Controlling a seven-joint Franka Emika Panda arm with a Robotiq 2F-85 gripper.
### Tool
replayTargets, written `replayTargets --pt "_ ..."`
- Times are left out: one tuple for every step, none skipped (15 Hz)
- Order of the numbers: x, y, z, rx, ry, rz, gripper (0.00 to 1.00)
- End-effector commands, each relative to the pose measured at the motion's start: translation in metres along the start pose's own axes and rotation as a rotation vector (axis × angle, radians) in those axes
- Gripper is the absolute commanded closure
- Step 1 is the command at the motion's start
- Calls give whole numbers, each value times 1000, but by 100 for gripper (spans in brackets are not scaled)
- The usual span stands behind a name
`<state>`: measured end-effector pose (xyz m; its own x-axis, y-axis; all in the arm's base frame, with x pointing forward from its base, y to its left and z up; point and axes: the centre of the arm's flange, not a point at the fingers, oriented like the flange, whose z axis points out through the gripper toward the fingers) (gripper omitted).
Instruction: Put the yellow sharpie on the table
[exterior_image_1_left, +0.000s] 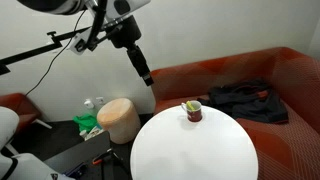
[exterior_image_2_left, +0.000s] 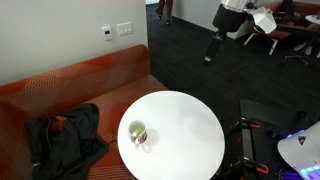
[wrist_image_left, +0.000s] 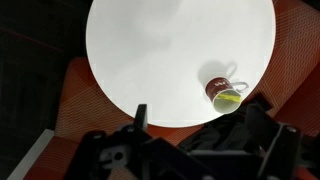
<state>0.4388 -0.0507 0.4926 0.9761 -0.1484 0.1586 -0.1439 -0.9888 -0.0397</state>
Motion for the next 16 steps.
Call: replayTargets --pt "0 0 0 0 0 0 0" --pt "0 0 0 0 0 0 0" --pt "0 0 0 0 0 0 0" --pt "0 0 0 0 0 0 0" --pt "0 0 0 0 0 0 0" --pt "0 0 0 0 0 0 0" --pt "0 0 0 0 0 0 0" --pt "0 0 1 -4 7 -17 0" --pt "2 -1 2 -3 13 -31 0" --pt "3 0 4 -1 15 -42 0" --pt "6 1 6 12 15 -63 0" --pt "7 2 7 21 14 -88 0" --pt "10 3 10 22 15 -111 0" --pt "12 4 12 27 16 -131 0" --pt "15 5 16 24 20 -150 0" --pt "18 7 20 33 26 -167 0"
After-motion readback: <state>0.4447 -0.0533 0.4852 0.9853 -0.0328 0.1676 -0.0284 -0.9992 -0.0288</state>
